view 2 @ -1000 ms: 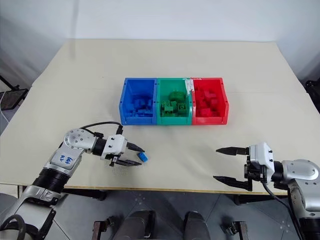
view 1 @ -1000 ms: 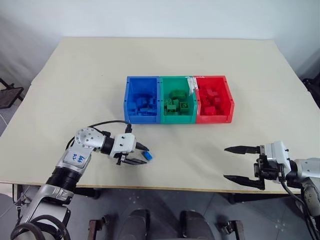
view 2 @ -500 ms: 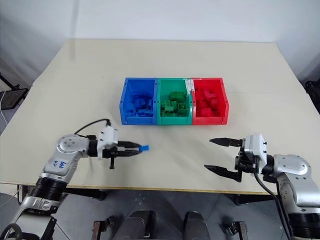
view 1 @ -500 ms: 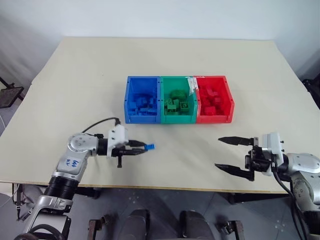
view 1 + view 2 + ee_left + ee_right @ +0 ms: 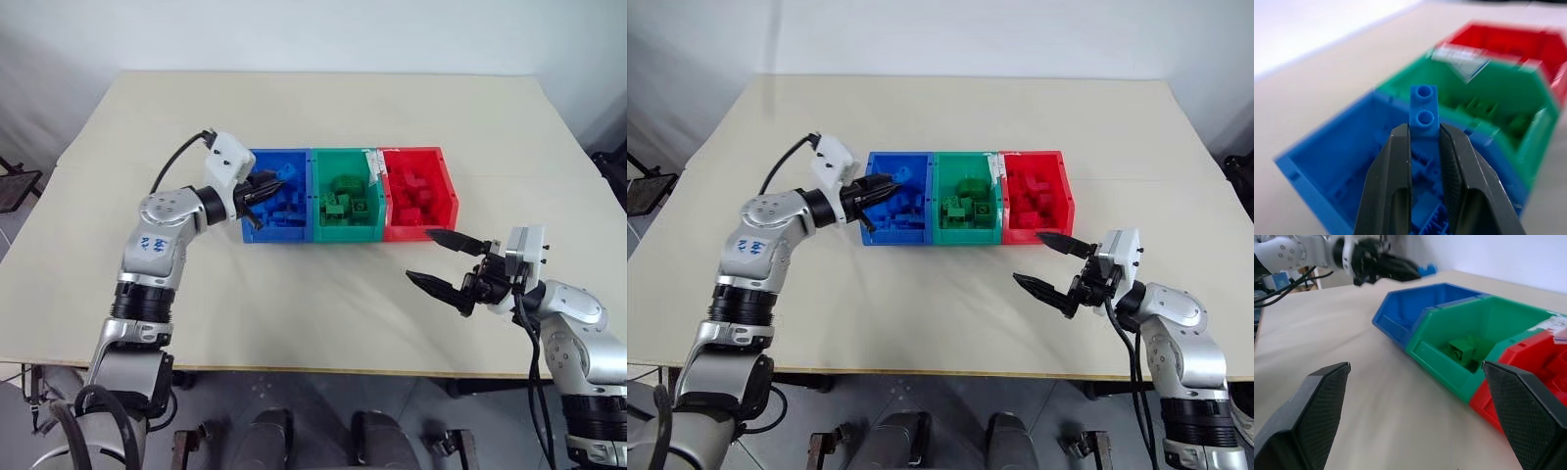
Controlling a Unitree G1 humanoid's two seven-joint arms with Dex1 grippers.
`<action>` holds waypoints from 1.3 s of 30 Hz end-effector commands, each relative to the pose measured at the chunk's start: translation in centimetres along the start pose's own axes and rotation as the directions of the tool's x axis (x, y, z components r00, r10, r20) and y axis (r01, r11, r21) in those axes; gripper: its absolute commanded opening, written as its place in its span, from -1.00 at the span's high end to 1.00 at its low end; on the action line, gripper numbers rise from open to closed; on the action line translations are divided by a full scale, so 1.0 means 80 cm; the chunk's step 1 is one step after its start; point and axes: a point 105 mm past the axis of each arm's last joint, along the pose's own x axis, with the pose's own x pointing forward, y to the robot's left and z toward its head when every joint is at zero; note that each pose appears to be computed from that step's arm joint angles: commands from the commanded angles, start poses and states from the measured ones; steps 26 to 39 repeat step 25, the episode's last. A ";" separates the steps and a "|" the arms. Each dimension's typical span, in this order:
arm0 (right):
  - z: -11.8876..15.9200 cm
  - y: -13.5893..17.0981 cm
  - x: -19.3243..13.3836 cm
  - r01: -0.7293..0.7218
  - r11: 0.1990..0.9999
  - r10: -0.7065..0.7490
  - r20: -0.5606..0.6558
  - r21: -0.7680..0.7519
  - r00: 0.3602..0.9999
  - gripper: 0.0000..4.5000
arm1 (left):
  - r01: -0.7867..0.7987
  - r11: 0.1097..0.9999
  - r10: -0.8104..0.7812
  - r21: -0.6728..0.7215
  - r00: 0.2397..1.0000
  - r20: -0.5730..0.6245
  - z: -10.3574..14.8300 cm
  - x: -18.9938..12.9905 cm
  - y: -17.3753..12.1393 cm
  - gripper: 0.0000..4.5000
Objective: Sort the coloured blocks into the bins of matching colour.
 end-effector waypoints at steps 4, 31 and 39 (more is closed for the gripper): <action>0.014 0.004 0.004 -0.004 0.999 0.006 0.044 -0.052 0.999 -1.00 | -0.009 0.999 0.006 0.052 0.999 0.054 0.017 -0.020 0.006 -0.15; -0.030 -0.017 -0.009 -0.192 0.977 0.180 -0.128 -0.093 0.975 -1.00 | -0.045 0.990 0.057 0.137 0.994 -0.089 -0.086 -0.232 -0.024 -0.40; -0.030 -0.017 -0.009 -0.192 0.977 0.180 -0.128 -0.093 0.975 -1.00 | -0.045 0.990 0.057 0.137 0.994 -0.089 -0.086 -0.232 -0.024 -0.40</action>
